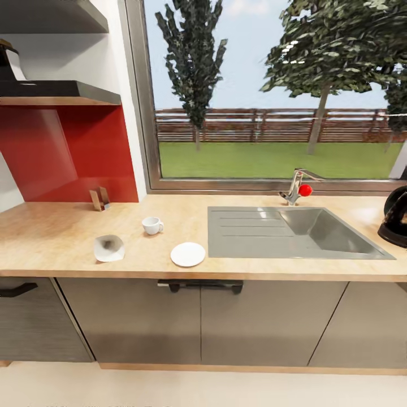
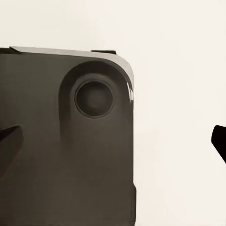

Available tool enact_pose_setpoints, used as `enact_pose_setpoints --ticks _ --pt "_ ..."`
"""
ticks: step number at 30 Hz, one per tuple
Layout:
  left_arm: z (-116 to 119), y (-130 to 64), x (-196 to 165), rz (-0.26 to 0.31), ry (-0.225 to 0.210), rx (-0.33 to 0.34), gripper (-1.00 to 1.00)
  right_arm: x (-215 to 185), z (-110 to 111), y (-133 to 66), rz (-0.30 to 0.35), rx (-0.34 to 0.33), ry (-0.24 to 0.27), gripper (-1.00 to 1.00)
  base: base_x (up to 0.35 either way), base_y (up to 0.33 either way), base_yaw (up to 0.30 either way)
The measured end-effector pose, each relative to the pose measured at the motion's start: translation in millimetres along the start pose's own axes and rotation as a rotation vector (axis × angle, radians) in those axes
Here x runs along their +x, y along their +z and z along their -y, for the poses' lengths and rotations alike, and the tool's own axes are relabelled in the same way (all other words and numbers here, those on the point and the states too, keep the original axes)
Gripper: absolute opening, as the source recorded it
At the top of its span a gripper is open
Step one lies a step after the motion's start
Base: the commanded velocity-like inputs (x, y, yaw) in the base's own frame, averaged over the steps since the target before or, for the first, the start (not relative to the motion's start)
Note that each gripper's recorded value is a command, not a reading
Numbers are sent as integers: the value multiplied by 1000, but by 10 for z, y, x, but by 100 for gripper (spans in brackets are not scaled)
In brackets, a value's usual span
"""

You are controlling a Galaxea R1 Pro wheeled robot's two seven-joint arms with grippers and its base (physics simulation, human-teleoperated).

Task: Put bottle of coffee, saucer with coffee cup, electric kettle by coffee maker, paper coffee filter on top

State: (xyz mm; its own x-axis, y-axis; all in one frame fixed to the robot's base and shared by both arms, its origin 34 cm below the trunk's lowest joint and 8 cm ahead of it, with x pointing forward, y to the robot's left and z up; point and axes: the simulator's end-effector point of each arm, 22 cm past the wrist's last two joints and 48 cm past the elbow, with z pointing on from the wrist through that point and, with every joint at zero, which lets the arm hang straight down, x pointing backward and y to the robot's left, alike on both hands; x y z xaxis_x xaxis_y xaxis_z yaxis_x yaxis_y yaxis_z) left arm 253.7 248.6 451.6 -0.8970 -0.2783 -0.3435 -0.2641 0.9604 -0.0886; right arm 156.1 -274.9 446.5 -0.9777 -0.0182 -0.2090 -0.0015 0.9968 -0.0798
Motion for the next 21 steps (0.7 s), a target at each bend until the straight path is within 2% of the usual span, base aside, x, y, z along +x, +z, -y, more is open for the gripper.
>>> enact_pose_setpoints --ticks 1,11,21 --pt "-31 -4 -21 15 -32 -12 100 19 -24 -2 -9 -2 -3 100 -80 0 0" --pt "-50 -6 -11 14 -37 -20 100 86 -42 -11 -24 -9 -12 100 -242 0 0" --pt "-120 -8 -32 21 -74 -38 100 55 -11 -4 -20 1 -1 100 -16 0 0"
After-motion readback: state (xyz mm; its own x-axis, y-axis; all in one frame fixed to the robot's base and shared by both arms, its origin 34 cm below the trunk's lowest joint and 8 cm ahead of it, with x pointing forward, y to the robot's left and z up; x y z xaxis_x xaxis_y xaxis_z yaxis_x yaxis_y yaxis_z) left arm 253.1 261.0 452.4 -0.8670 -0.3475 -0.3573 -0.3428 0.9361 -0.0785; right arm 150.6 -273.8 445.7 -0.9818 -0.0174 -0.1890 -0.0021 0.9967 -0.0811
